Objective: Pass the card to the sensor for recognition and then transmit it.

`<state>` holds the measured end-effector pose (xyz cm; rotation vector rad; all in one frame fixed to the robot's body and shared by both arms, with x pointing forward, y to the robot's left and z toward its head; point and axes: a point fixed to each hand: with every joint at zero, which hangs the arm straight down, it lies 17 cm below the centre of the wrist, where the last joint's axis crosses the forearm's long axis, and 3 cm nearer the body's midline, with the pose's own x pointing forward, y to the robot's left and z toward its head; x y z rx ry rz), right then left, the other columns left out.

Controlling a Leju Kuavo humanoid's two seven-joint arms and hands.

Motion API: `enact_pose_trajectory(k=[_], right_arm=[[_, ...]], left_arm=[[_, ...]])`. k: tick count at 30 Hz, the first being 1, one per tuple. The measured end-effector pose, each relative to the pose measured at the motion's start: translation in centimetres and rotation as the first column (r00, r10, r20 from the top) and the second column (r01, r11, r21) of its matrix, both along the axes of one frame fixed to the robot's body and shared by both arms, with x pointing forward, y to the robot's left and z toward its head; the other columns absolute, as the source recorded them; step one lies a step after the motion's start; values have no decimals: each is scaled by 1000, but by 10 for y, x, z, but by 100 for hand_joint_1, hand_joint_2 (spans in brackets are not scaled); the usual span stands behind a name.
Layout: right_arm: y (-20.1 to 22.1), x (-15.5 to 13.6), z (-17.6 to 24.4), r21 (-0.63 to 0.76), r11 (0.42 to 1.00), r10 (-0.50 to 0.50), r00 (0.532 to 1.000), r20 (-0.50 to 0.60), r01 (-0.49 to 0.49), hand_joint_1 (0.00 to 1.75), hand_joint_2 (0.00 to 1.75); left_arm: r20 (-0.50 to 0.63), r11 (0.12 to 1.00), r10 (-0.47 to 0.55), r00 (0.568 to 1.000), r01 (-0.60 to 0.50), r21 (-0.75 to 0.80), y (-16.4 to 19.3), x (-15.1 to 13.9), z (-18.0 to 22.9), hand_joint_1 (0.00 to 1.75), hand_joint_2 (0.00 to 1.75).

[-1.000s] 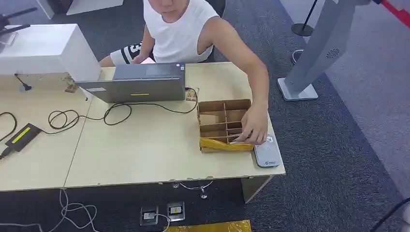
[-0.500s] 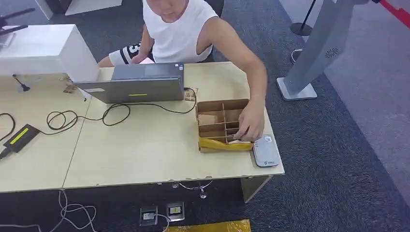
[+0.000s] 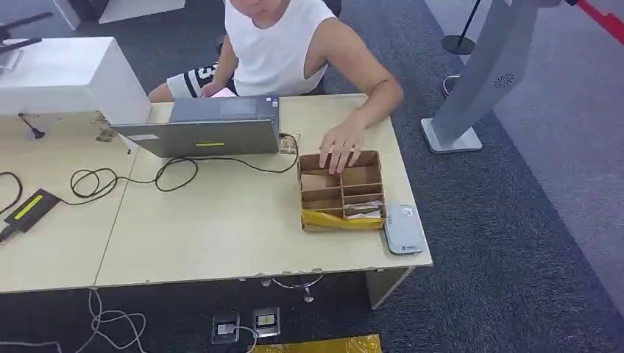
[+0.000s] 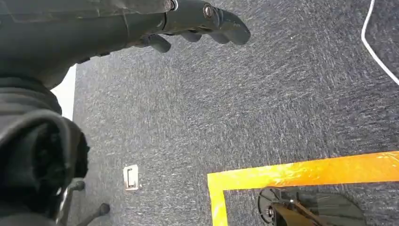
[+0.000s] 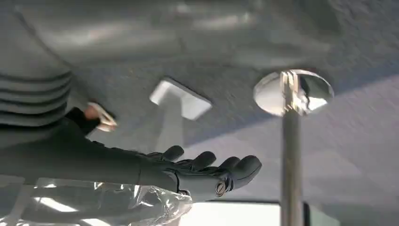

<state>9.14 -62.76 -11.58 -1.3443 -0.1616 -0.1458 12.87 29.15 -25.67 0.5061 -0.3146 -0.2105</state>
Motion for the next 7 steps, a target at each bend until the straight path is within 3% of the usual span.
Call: enact_pose_trajectory(k=[7], right_arm=[[50, -7, -46, 157, 988, -3, 1000, -6, 4, 0, 0]], left_arm=[[8, 1000, -16, 1000, 16, 5, 1, 2, 1, 0, 0]])
